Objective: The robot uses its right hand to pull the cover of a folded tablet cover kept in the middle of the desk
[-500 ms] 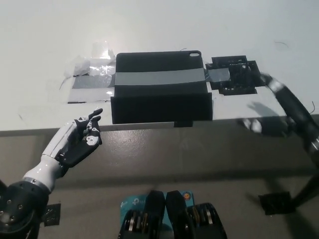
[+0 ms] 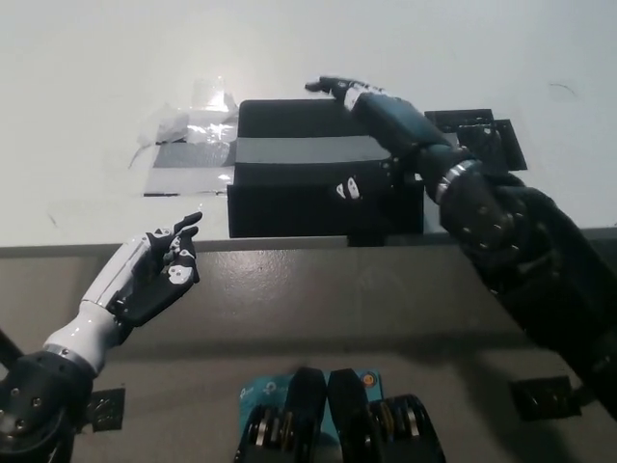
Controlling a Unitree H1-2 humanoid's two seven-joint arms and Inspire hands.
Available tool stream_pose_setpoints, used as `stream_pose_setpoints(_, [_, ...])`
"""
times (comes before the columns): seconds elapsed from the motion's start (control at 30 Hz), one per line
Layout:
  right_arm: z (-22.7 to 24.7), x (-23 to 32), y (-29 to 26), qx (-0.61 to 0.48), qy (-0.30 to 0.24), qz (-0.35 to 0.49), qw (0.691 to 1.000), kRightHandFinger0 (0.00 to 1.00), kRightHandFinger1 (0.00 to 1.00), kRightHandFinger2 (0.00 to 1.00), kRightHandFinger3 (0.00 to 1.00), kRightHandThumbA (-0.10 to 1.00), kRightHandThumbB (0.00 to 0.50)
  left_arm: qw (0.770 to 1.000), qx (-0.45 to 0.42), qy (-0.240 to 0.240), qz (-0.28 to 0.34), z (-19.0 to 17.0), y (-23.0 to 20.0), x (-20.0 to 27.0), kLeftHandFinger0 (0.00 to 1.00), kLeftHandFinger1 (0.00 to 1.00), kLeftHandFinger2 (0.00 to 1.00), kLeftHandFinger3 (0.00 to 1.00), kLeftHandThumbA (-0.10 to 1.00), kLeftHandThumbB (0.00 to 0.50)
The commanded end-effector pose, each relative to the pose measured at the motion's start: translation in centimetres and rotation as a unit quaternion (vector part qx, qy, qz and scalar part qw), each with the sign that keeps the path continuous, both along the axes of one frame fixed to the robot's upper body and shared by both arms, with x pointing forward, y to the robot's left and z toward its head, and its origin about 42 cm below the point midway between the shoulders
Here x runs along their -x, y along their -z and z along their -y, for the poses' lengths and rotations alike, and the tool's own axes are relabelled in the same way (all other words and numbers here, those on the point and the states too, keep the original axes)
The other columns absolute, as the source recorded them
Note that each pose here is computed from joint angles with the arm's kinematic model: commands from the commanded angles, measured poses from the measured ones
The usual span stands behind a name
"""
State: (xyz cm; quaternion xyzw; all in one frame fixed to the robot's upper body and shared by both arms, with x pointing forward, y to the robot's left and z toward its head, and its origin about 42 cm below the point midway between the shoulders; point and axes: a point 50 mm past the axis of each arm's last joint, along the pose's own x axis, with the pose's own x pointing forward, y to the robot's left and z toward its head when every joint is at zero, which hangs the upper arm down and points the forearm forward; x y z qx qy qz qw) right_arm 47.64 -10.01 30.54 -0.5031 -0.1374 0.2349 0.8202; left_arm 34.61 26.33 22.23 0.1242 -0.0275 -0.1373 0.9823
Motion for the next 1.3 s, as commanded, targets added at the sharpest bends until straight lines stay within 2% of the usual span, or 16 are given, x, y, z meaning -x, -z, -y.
stream_pose_setpoints(0.0, [-1.2,-1.7,-1.7,0.091,0.0,0.023,0.996,1.0,1.0,1.0,1.0,1.0,0.5,1.0,-0.006,0.011,0.026,0.0,-1.7,-0.2,1.0,1.0,1.0,1.0,0.6,0.211])
stream_pose_setpoints(0.2, [-1.5,-3.2,0.1,0.141,0.006,-0.005,0.99,1.0,1.0,1.0,1.0,1.0,0.5,1.0,-0.005,0.013,0.026,-0.1,-1.7,-0.2,1.0,1.0,1.0,1.0,0.6,0.21])
stream_pose_setpoints(0.4, [-1.5,-4.6,2.3,0.225,0.027,-0.011,0.974,1.0,1.0,1.0,1.0,1.0,0.5,1.0,-0.002,0.005,0.026,-0.6,-1.7,-0.4,1.0,1.0,1.0,1.0,0.64,0.245])
stream_pose_setpoints(0.47, [-1.8,-4.6,2.6,0.223,0.026,-0.019,0.974,1.0,1.0,1.0,1.0,1.0,0.5,1.0,-0.008,0.004,0.026,-0.5,-1.7,-0.6,1.0,1.0,1.0,1.0,0.64,0.237])
stream_pose_setpoints(0.6, [-2.8,-4.0,3.2,0.234,0.01,-0.021,0.972,1.0,1.0,1.0,1.0,1.0,0.5,1.0,-0.008,0.012,0.026,0.0,-1.7,-0.8,1.0,1.0,1.0,1.0,0.65,0.255])
stream_pose_setpoints(0.7, [-3.9,-2.4,3.8,0.237,-0.025,-0.019,0.971,1.0,1.0,1.0,1.0,1.0,0.5,1.0,-0.003,0.014,0.024,0.1,-1.8,-0.6,1.0,1.0,1.0,1.0,0.62,0.226])
stream_pose_setpoints(0.77, [-3.5,-1.6,3.8,0.22,-0.032,-0.02,0.975,1.0,1.0,1.0,1.0,0.94,0.5,0.999,-0.002,0.017,0.027,0.1,-1.9,-0.6,1.0,1.0,1.0,1.0,0.62,0.229])
stream_pose_setpoints(0.83, [-3.3,-1.5,3.8,0.217,-0.03,-0.023,0.975,1.0,1.0,1.0,1.0,0.94,0.5,1.0,0.0,0.017,0.026,0.1,-1.9,-0.6,1.0,1.0,1.0,1.0,0.62,0.229])
stream_pose_setpoints(0.93, [-2.1,-0.9,3.1,0.211,-0.017,-0.05,0.976,1.0,1.0,1.0,1.0,0.97,0.5,0.999,0.001,0.019,0.026,0.2,-1.9,-0.5,1.0,1.0,1.0,1.0,0.6,0.203])
stream_pose_setpoints(1.03, [-1.6,-0.6,2.3,0.208,-0.011,-0.062,0.976,1.0,1.0,1.0,1.0,0.99,0.5,0.999,-0.003,0.015,0.03,0.0,-2.3,-0.8,1.0,1.0,1.0,1.0,0.61,0.224])
stream_pose_setpoints(1.13, [-0.7,-0.1,2.2,0.201,-0.003,-0.084,0.976,0.98,1.0,1.0,1.0,0.98,0.5,0.999,-0.006,0.017,0.035,0.1,-2.5,-1.0,1.0,1.0,1.0,1.0,0.61,0.221])
stream_pose_setpoints(1.27, [0.2,0.3,3.0,0.19,0.01,-0.11,0.976,1.0,1.0,1.0,1.0,0.96,0.5,0.999,-0.009,0.02,0.038,0.0,-2.9,-1.2,1.0,1.0,1.0,1.0,0.62,0.217])
